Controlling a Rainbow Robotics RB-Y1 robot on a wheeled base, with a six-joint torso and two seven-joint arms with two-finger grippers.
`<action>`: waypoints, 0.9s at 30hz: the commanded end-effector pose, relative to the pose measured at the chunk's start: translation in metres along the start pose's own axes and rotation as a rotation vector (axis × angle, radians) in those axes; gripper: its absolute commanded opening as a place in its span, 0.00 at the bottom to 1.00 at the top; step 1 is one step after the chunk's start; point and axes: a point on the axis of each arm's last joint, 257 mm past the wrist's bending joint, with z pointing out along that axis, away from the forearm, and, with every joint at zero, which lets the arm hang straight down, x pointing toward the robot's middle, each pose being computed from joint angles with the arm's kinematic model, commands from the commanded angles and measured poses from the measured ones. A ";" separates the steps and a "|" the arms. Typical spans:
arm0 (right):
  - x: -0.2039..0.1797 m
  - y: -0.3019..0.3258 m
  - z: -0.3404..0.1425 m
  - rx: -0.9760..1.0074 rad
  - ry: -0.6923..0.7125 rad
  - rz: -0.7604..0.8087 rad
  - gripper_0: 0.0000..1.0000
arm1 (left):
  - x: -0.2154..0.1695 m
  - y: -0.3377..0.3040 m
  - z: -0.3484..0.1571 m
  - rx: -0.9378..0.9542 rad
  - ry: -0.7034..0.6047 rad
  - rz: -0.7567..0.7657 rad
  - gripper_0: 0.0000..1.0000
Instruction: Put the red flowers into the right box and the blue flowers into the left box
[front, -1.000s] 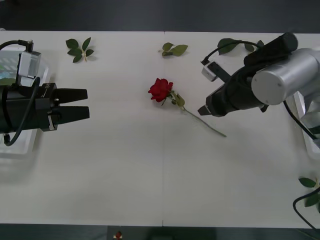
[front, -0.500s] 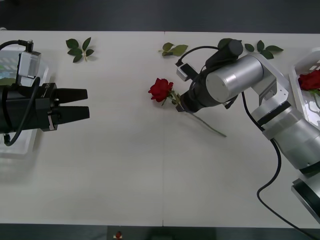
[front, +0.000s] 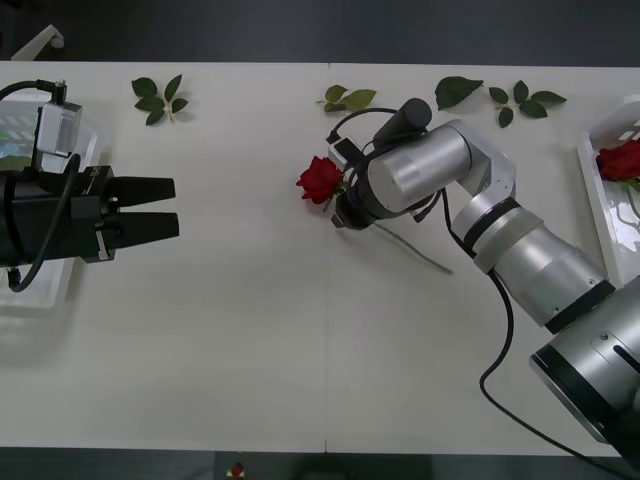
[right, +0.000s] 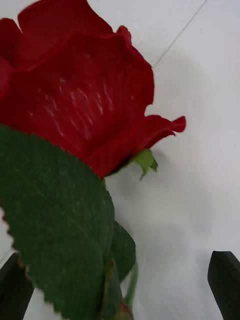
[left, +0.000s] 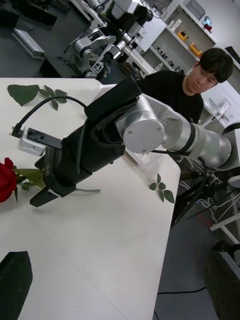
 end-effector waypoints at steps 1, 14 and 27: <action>-0.033 0.008 -0.001 0.007 -0.057 -0.041 1.00 | -0.015 -0.004 -0.002 0.000 -0.007 0.073 1.00; -0.041 0.015 0.009 0.021 -0.075 -0.043 0.17 | -0.015 -0.004 -0.002 0.000 -0.007 0.073 1.00; -0.043 0.015 0.009 0.021 -0.081 -0.041 0.00 | -0.015 -0.004 -0.002 0.000 -0.007 0.073 1.00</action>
